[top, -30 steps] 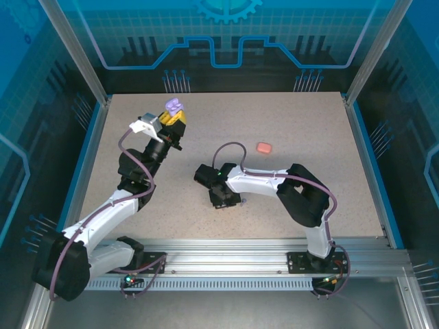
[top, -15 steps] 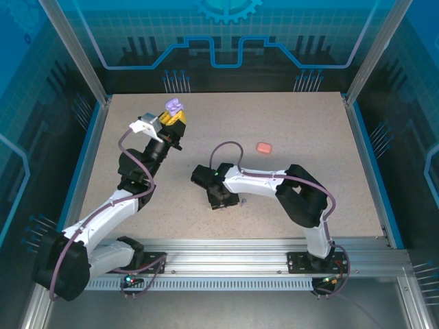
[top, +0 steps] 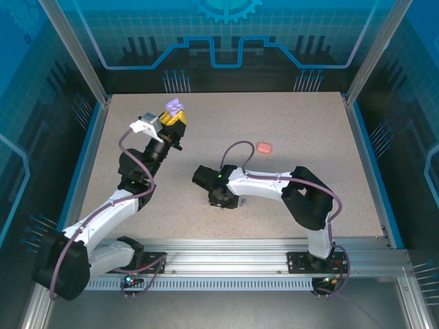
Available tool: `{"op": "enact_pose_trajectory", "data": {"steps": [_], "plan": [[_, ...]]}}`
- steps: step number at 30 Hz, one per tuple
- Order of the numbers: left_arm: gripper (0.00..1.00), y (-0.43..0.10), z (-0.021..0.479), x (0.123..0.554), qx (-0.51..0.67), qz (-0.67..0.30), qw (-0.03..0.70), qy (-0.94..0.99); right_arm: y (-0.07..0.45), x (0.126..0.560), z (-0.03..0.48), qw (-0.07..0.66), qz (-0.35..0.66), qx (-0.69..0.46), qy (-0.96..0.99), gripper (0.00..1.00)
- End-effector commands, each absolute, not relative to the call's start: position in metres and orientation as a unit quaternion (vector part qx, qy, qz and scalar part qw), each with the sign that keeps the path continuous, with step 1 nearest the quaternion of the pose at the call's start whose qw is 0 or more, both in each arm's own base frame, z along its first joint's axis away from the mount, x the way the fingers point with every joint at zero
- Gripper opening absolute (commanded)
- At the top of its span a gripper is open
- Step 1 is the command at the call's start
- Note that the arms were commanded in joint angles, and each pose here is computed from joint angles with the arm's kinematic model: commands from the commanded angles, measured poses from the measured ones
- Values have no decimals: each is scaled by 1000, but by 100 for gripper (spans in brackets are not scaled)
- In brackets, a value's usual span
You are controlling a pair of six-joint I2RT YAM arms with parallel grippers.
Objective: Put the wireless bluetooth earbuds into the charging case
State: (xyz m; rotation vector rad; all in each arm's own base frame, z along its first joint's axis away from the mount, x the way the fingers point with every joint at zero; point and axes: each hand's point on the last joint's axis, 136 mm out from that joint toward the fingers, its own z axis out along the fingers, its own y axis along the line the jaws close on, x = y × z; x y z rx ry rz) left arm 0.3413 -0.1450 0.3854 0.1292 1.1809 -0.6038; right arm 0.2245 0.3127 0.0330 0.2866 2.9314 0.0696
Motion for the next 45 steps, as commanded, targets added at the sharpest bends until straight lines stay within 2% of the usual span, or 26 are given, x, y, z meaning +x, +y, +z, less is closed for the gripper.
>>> {"op": "enact_pose_trajectory", "data": {"steps": [1,14,33,40,45], "plan": [[0,-148,386,338,69,-283,789,542,315,226,27,101,14,120,987,36],[0,-148,385,337,69,-281,789,541,309,226,12,89,-7,127,988,30],[0,-151,382,338,74,-286,785,545,297,230,1,88,-13,136,987,28],[0,-153,382,337,82,-291,782,546,295,234,3,99,-14,117,988,17],[0,-157,384,335,91,-296,778,547,296,243,21,145,9,86,986,16]]}}
